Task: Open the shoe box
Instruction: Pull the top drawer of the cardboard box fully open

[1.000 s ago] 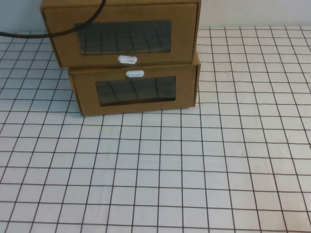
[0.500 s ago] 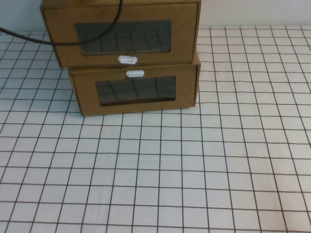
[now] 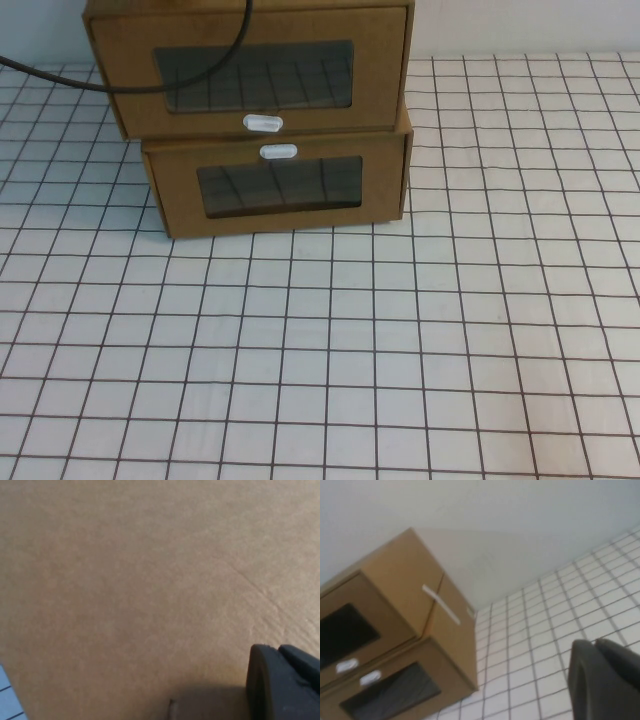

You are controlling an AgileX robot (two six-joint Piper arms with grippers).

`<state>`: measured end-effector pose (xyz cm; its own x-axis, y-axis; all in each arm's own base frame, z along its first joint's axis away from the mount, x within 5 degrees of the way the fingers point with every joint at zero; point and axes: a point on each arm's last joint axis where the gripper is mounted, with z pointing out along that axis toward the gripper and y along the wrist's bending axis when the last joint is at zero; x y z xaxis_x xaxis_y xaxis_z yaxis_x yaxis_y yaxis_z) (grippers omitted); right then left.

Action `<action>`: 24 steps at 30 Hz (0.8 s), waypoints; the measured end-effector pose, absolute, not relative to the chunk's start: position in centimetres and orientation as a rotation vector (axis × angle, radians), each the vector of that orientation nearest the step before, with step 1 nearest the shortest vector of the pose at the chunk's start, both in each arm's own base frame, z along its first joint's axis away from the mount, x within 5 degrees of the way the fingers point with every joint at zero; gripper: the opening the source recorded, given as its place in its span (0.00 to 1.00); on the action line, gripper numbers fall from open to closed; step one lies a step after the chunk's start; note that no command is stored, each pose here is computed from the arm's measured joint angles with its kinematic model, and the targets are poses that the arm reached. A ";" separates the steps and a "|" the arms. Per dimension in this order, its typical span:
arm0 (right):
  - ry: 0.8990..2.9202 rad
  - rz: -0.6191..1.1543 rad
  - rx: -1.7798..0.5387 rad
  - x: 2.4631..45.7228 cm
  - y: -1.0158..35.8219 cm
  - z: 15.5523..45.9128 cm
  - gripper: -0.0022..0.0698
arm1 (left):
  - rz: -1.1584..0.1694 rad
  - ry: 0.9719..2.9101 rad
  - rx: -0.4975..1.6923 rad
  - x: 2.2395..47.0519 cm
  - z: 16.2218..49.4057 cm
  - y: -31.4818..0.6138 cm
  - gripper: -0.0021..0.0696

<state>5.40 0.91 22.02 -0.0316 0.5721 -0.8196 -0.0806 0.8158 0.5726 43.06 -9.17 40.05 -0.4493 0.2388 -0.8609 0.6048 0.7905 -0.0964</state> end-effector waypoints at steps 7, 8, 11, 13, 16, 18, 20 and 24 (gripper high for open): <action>1.920 0.560 0.195 8.0 2.7 27.9 0.01 | -0.492 2.039 0.629 43.1 40.1 -9.2 0.03; 1.989 0.543 0.160 8.8 2.7 28.4 0.01 | -0.492 2.039 0.629 43.1 40.1 -9.2 0.03; 2.143 0.518 0.059 11.6 2.9 29.6 0.01 | -0.492 2.039 0.629 43.1 40.1 -9.2 0.03; 2.203 0.528 -0.003 13.8 3.1 30.3 0.01 | -0.492 2.039 0.629 43.1 40.1 -9.2 0.03; 2.249 0.555 -0.104 17.0 3.7 31.5 0.01 | -0.492 2.039 0.629 43.1 40.1 -9.2 0.03; 2.263 0.573 -0.177 18.9 4.6 32.2 0.01 | -0.492 2.039 0.629 43.1 40.1 -9.2 0.03; 2.272 0.586 -0.278 20.8 6.2 33.0 0.01 | -0.492 2.039 0.629 43.1 40.1 -9.2 0.03; 2.295 0.583 -0.480 23.6 10.9 33.8 0.01 | -0.492 2.039 0.629 43.1 40.1 -9.2 0.03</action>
<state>23.58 10.89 33.77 -0.6791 -0.1703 -0.7140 -0.4902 0.8293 0.2684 43.06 -9.17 40.06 -0.4495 0.2394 -0.8606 0.6055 0.7900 -0.0965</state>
